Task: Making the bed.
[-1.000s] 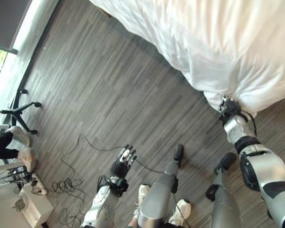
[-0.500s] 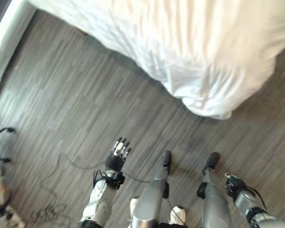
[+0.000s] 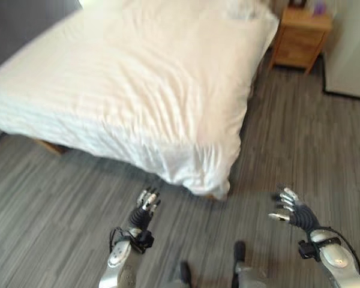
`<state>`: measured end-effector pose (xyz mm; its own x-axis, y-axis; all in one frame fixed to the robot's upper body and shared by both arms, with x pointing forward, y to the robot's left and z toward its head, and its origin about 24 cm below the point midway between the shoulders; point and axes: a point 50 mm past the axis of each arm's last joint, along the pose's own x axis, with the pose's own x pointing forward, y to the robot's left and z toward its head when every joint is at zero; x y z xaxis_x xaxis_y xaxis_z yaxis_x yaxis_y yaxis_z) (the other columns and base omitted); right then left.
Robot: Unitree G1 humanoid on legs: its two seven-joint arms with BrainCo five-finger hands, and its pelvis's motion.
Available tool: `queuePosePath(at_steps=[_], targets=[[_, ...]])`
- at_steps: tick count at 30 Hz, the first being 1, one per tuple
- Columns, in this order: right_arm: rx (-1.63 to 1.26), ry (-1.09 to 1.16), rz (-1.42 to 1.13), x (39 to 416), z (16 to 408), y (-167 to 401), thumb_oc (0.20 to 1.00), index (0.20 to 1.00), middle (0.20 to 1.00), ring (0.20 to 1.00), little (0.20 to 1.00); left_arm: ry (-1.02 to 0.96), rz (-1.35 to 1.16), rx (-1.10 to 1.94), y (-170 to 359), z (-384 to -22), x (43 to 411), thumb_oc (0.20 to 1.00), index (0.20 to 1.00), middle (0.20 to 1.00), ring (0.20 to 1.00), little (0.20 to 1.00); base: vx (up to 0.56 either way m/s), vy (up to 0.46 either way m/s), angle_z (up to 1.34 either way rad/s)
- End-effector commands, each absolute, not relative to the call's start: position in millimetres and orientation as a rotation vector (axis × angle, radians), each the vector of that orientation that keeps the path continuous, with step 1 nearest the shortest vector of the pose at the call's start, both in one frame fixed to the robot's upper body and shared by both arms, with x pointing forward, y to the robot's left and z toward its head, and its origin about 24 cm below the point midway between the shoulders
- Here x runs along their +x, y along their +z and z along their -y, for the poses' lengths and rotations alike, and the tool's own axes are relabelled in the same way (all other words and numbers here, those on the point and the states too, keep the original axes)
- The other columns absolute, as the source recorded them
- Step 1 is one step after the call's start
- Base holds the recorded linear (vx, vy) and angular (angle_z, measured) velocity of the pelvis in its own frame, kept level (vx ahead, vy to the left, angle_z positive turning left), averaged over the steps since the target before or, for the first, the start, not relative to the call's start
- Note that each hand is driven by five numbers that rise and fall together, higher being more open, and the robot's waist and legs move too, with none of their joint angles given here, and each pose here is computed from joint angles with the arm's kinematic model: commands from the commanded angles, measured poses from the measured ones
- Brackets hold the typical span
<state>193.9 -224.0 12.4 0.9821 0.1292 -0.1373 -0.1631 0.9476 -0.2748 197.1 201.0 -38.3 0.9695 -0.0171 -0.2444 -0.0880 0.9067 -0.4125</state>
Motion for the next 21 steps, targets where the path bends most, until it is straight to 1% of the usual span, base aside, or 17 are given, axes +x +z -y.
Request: queuePosePath(at_steps=[1, 2, 7, 8, 12, 13, 14, 15, 16, 18, 21], targets=[[-0.266, 0.123, 0.022, 208.7, 211.3, 32.2, 1.000, 1.000, 1.000, 1.000, 1.000, 0.070, -0.134, -0.417, -21.8, -202.7, 206.3, 1.000, 1.000, 1.000, 1.000, 1.000, 0.00, 0.000, 0.00], [-0.255, 0.134, 0.028, 209.3, 204.8, 32.0, 1.000, 1.000, 1.000, 1.000, 1.000, 0.044, -0.127, -0.438, -19.3, -193.9, 207.4, 1.000, 1.000, 1.000, 1.000, 1.000, 0.00, 0.000, 0.00], [-0.244, 0.137, 0.017, 201.4, 200.8, 28.6, 1.000, 1.000, 1.000, 1.000, 1.000, 0.032, -0.131, -0.457, -20.7, -186.6, 208.0, 1.000, 1.000, 1.000, 1.000, 1.000, -0.03, 0.004, -0.01], [-0.216, 0.140, 0.029, 199.7, 196.0, 30.1, 1.000, 1.000, 1.000, 1.000, 1.000, 0.072, -0.126, -0.457, -20.9, -190.8, 206.5, 1.000, 1.000, 1.000, 1.000, 1.000, -0.22, 0.020, -0.06], [-0.194, 0.139, 0.020, 192.8, 194.8, 28.1, 1.000, 1.000, 1.000, 1.000, 1.000, 0.064, -0.116, -0.377, -17.6, -196.8, 215.2, 1.000, 1.000, 1.000, 1.000, 1.000, -0.20, -0.024, -0.62], [-0.243, 0.153, 0.032, 191.8, 196.4, 31.0, 1.000, 1.000, 1.000, 1.000, 1.000, 0.060, -0.120, -0.290, -16.5, -204.4, 218.2, 1.000, 1.000, 1.000, 1.000, 1.000, -0.19, -0.099, -0.52], [-0.331, 0.164, 0.068, 195.1, 198.4, 39.1, 1.000, 1.000, 1.000, 1.000, 1.000, 0.066, -0.093, -0.232, -9.3, -213.5, 222.5, 1.000, 1.000, 1.000, 1.000, 1.000, -0.33, -0.239, -0.44], [-0.434, 0.135, 0.180, 202.5, 202.7, 61.1, 1.000, 1.000, 1.000, 1.000, 1.000, 0.074, -0.055, -0.230, -1.7, -218.1, 227.7, 1.000, 1.000, 1.000, 1.000, 1.000, -0.34, -0.294, -0.60], [-0.463, 0.108, 0.260, 204.1, 204.2, 76.5, 1.000, 1.000, 1.000, 1.000, 1.000, 0.096, -0.018, -0.245, 4.6, -223.0, 230.0, 1.000, 1.000, 1.000, 1.000, 1.000, -0.31, -0.298, -0.54], [-0.486, 0.086, 0.338, 211.0, 204.6, 92.6, 1.000, 1.000, 1.000, 1.000, 1.000, 0.126, 0.012, -0.289, 8.8, -227.4, 228.7, 1.000, 1.000, 1.000, 1.000, 1.000, -0.25, -0.307, -0.35], [-0.409, 0.017, 0.446, 219.4, 205.3, 114.4, 1.000, 1.000, 1.000, 1.000, 1.000, 0.204, 0.019, -0.361, 5.7, -235.8, 220.4, 1.000, 1.000, 1.000, 1.000, 1.000, -0.27, -0.431, -0.43]])
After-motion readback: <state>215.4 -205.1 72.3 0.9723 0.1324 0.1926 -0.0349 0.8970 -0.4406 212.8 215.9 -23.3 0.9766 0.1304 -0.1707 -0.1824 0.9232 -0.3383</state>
